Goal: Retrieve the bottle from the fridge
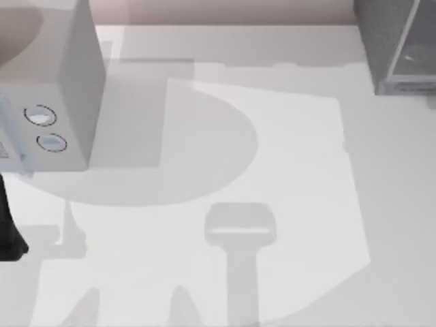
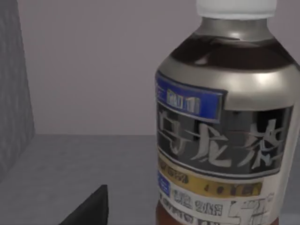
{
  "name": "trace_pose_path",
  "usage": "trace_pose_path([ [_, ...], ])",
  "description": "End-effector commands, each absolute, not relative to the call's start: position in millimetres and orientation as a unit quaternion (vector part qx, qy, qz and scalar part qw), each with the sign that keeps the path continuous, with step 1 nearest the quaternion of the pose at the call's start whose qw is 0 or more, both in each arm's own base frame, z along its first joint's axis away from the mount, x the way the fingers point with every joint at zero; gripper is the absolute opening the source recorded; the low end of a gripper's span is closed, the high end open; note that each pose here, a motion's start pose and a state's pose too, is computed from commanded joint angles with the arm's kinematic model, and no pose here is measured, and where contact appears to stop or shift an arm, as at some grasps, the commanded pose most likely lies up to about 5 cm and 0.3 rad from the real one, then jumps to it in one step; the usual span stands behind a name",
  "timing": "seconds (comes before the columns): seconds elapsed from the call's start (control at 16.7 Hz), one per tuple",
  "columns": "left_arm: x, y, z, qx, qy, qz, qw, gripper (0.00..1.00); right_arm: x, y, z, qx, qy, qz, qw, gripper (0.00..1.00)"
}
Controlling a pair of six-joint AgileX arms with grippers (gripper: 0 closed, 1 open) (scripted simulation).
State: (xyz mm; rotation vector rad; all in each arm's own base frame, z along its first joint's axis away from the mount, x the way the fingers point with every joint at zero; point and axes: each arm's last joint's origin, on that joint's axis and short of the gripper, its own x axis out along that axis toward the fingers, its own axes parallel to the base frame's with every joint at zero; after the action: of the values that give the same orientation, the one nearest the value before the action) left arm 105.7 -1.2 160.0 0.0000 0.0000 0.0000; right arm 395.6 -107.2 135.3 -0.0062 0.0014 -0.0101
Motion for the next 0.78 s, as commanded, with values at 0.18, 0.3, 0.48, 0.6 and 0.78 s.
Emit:
trace_pose_path([
  [0.18,106,-1,160,0.000,0.000,0.000,1.000,1.00,396,-107,135,-0.003,0.001,-0.005,1.000,1.00],
  [0.3,106,-1,160,0.000,0.000,0.000,1.000,1.00,395,-109,136,-0.004,-0.001,-0.006,1.000,1.00],
  [0.48,106,-1,160,0.000,0.000,0.000,1.000,1.00,412,-109,133,-0.002,0.003,-0.005,1.000,1.00],
  [0.6,106,-1,160,0.000,0.000,0.000,1.000,1.00,431,-109,135,-0.003,-0.001,-0.005,1.000,1.00],
  [0.78,106,-1,160,0.000,0.000,0.000,1.000,1.00,452,-108,135,-0.003,-0.001,-0.005,1.000,1.00],
])
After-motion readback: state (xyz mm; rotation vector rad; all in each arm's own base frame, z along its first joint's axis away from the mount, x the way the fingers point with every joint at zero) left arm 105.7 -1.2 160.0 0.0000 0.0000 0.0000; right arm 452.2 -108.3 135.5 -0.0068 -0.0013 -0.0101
